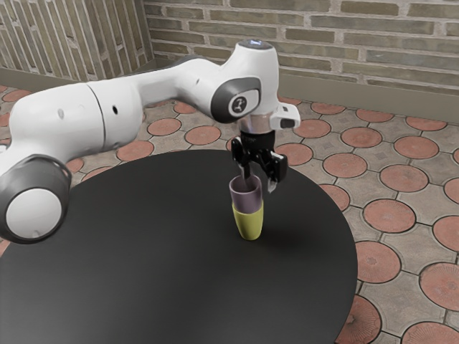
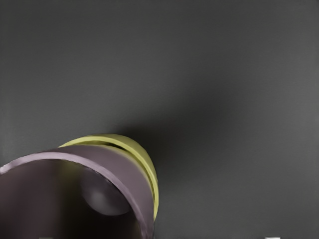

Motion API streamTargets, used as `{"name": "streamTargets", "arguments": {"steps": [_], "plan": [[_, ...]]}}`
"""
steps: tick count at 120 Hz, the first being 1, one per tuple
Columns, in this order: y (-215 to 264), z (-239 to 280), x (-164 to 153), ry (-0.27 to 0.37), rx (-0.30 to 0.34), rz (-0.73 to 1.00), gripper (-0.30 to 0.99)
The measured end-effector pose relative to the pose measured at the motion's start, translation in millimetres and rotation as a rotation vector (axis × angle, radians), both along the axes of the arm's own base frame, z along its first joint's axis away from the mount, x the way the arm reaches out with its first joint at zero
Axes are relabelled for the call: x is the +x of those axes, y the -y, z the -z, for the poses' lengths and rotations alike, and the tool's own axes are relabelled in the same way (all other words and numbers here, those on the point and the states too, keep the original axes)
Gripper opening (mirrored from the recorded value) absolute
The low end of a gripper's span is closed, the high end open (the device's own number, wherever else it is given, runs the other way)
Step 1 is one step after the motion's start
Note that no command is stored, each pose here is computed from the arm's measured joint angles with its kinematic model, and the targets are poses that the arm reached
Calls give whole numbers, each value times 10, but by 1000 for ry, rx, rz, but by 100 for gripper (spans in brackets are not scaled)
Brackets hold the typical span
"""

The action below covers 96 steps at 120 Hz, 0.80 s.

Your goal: Place the left cup onto the right cup

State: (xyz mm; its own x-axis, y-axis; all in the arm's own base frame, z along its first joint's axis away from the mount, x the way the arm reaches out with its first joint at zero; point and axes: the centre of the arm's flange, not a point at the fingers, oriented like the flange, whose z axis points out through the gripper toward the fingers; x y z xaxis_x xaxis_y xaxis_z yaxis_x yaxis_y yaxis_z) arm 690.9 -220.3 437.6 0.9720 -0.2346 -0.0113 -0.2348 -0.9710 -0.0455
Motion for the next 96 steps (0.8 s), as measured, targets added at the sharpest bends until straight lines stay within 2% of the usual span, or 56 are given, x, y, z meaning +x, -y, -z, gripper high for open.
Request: {"name": "streamTargets", "arguments": {"steps": [34,96], "plan": [[35,-548,-366,30,20,5,66],[-257,-1167,-1112,52,87,-35,69]]}}
